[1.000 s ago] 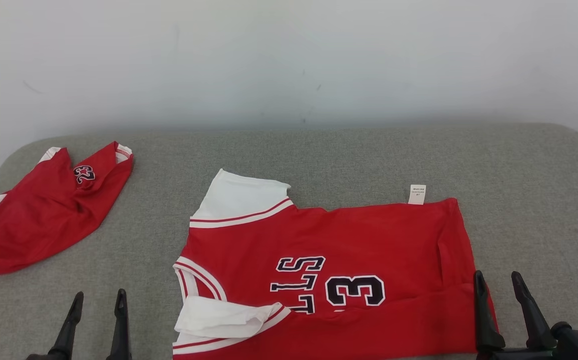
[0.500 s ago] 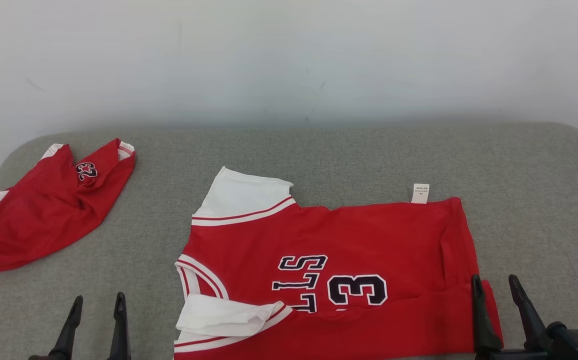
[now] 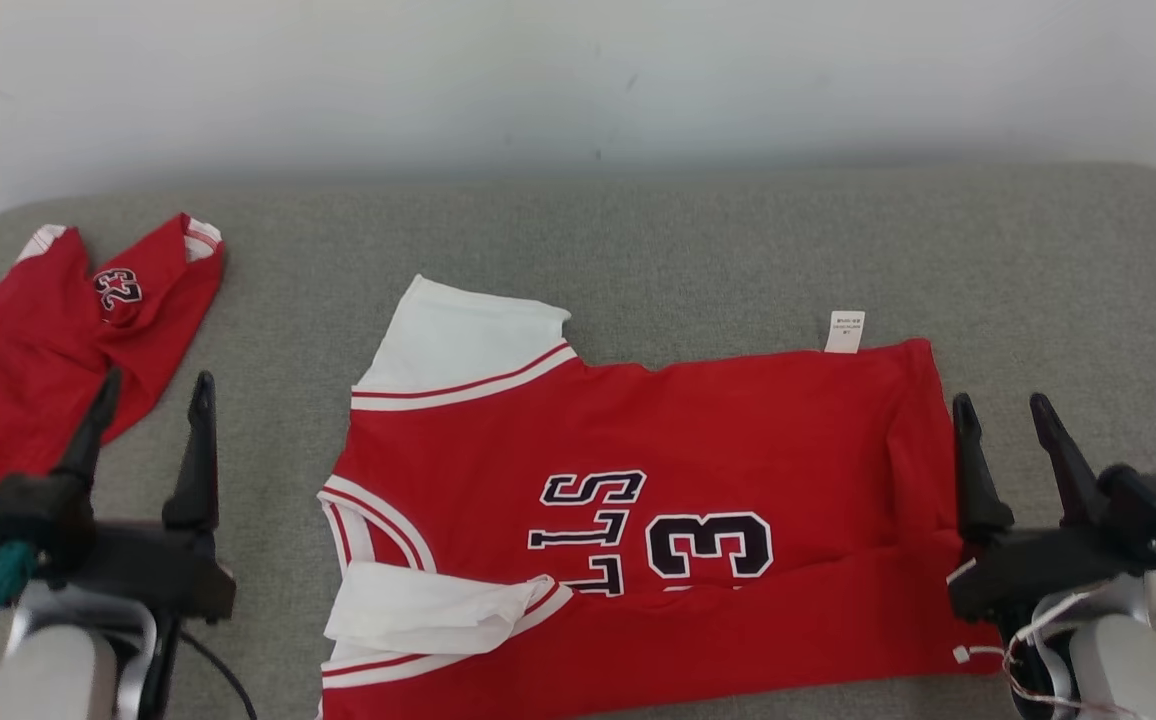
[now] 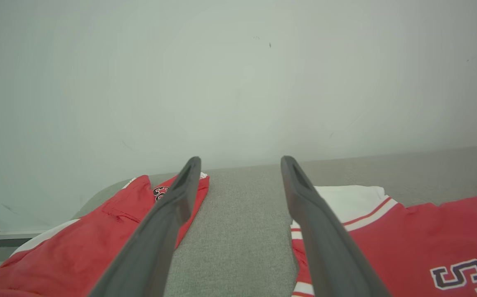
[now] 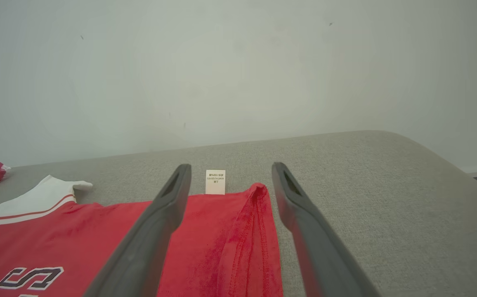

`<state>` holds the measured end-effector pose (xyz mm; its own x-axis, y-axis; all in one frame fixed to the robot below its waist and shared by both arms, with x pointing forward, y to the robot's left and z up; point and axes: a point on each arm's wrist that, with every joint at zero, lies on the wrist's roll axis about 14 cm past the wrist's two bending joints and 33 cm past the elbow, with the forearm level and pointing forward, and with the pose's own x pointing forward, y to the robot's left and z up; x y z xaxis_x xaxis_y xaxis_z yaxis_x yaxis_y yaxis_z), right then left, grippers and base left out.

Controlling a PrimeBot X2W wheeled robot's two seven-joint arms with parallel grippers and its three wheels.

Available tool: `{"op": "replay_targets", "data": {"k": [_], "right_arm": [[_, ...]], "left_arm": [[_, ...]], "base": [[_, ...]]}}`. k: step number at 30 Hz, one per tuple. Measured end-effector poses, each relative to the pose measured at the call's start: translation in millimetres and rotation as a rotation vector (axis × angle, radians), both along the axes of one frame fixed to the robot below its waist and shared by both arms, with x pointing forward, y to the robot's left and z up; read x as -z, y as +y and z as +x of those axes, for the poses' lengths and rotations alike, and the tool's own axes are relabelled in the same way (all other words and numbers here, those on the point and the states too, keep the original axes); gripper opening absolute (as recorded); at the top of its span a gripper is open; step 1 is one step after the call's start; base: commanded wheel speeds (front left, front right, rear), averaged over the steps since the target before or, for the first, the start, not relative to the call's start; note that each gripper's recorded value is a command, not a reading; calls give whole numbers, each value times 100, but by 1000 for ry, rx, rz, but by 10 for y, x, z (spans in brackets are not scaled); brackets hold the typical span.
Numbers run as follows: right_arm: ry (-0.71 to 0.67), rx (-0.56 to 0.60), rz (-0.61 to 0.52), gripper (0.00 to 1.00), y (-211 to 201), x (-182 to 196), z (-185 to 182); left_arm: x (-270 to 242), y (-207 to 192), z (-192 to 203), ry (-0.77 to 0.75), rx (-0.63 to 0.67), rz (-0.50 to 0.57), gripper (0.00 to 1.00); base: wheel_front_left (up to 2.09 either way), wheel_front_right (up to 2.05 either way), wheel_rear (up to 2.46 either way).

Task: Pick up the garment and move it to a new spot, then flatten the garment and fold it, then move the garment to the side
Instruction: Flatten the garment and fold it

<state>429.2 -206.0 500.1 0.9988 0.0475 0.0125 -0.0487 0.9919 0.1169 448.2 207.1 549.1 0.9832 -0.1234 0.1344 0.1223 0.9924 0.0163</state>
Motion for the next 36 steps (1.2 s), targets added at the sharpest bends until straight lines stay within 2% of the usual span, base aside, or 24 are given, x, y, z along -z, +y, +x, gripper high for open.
{"op": "replay_targets", "data": {"k": [11,18,25,36], "right_arm": [[136,-14,-46,100,-12,277,740],[248,-7,-71,100,-65,532,995],[351,11,-89,100,-165,691,1024],[432,30,-89,100,-243,812,1057]], "left_arm": [[-57,-221,979,74,139,55,100],[360,-433,1399,245,220,84,100],[769,-728,1567,405,313,117,100],[1136,-930,1713,562,369,173,100]], "base": [[0,0,0],[0,0,0],[0,0,0],[0,0,0]]}}
